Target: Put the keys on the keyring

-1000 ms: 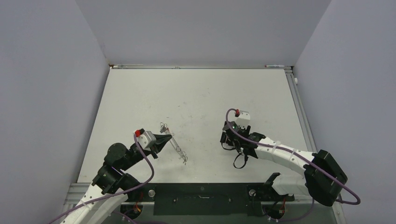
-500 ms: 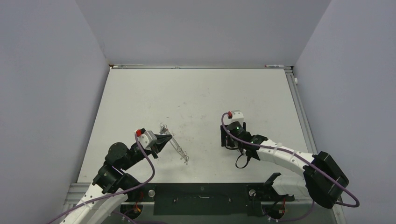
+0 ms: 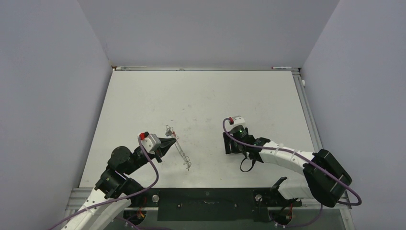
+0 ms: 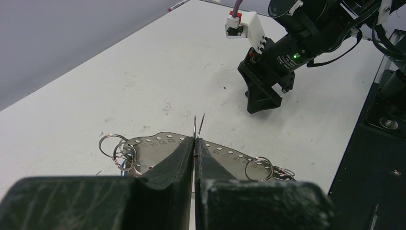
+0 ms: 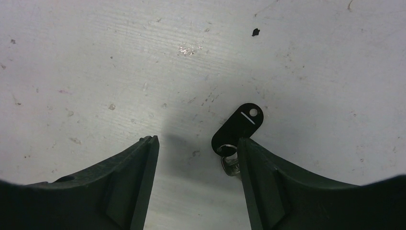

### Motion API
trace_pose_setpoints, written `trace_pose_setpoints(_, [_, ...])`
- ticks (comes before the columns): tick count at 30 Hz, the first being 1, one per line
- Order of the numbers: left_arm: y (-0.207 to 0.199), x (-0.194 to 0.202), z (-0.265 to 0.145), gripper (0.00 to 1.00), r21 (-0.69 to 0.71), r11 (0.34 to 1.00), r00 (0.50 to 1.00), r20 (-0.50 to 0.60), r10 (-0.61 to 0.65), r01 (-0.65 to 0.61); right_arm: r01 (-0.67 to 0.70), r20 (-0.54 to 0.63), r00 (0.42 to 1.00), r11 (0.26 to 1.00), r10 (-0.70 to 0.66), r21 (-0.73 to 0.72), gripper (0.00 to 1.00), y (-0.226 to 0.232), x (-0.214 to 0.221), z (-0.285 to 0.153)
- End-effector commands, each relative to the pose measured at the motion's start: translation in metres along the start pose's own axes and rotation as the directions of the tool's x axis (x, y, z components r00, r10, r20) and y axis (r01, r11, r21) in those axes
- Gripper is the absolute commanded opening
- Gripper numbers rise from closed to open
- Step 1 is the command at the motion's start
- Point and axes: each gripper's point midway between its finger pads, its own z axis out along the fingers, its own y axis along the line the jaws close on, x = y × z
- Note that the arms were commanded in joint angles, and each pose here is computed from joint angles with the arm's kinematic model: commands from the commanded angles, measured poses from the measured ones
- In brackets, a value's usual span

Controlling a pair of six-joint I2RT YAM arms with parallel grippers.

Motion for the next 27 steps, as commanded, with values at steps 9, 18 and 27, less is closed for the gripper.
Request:
trace_pose_setpoints(9, [0.004,-0.016,-0.001,0.00,-0.022,0.999,0.998,0.052,0.028,-0.027,-0.011,-0.011,1.000,1.000,0.011,0.022,0.62,-0.001,-0.008,0.007])
trace_pose_setpoints(18, [0.007,-0.016,-0.002,0.00,-0.035,0.999,0.998,0.050,0.034,-0.032,-0.077,-0.041,0.996,0.996,0.075,-0.053,0.61,0.019,-0.013,-0.005])
trace_pose_setpoints(27, [0.006,-0.017,-0.003,0.00,-0.035,0.999,0.998,0.055,0.037,-0.035,-0.068,-0.058,0.997,0.948,0.052,-0.309,0.60,0.080,-0.017,-0.025])
